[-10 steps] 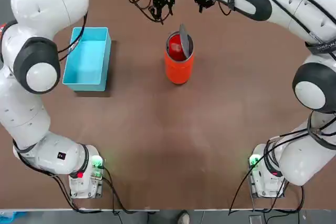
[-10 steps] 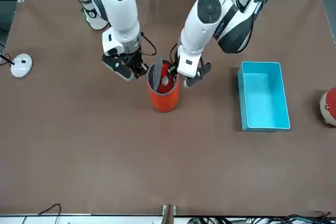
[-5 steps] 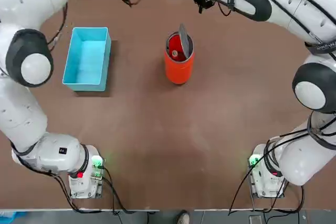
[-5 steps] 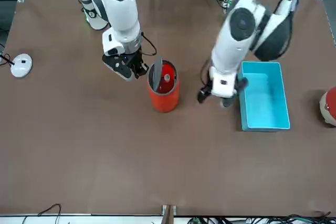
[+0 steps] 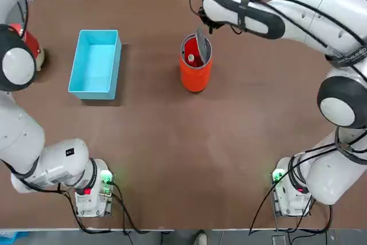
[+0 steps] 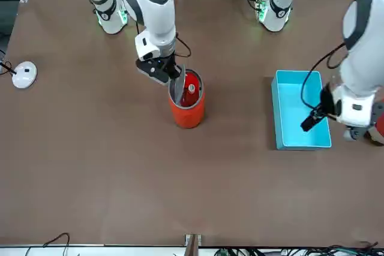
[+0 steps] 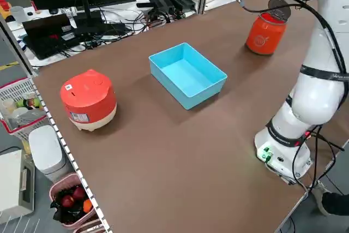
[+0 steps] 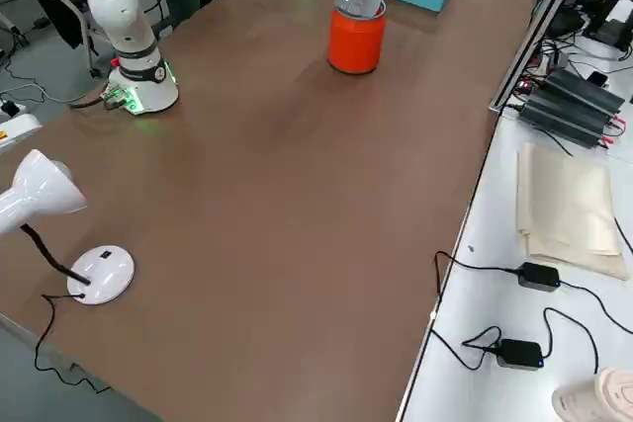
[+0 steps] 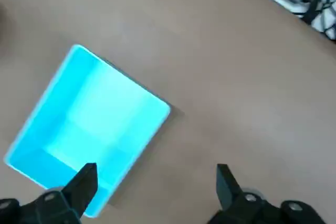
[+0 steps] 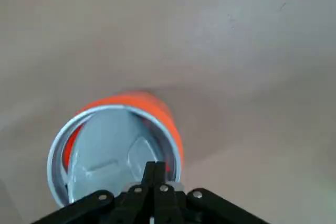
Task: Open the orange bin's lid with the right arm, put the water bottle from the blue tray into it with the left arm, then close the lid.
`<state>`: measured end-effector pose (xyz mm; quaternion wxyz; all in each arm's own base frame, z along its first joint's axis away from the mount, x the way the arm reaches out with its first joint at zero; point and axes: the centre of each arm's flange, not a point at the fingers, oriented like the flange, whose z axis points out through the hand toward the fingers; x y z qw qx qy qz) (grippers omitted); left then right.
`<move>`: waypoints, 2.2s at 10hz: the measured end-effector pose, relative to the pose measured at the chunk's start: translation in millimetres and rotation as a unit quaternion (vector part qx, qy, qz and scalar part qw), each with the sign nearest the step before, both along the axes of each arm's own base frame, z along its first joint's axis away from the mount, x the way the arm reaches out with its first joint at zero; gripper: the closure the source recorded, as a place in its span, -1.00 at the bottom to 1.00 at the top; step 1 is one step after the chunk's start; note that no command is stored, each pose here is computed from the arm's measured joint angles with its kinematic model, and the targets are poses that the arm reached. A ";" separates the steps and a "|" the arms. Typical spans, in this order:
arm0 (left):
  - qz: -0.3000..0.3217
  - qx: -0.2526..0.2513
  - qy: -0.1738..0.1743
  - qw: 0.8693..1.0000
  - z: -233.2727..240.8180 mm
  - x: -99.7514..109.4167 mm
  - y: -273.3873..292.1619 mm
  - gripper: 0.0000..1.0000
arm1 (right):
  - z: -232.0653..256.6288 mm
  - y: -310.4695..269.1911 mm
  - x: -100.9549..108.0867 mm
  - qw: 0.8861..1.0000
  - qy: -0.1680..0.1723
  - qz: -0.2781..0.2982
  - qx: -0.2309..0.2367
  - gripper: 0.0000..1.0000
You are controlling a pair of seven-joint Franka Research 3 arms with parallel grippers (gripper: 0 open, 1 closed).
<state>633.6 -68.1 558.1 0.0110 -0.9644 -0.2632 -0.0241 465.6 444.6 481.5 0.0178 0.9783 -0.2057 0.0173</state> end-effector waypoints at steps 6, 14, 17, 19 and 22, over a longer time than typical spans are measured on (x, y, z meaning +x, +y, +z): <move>-0.196 -0.010 0.046 0.979 -10.5 -4.6 44.3 -1.00 | -26.2 24.2 1.3 0.999 -0.012 -0.011 0.037 0.98; -0.220 -0.011 -0.004 0.975 19.4 -36.6 36.2 -1.00 | -85.2 50.3 6.0 0.998 -0.019 -0.027 0.045 0.98; -0.214 -0.011 0.000 0.977 19.3 -37.0 47.9 -1.00 | -87.6 52.6 5.4 0.998 -0.020 -0.026 0.045 0.98; -0.226 -0.010 -0.002 0.974 24.1 -37.4 54.0 -1.00 | -89.5 53.8 5.2 0.998 -0.021 -0.026 0.046 0.98; -0.240 -0.014 0.019 0.970 21.4 -42.4 45.5 -1.00 | -91.7 56.6 3.1 0.998 -0.028 -0.028 0.040 0.98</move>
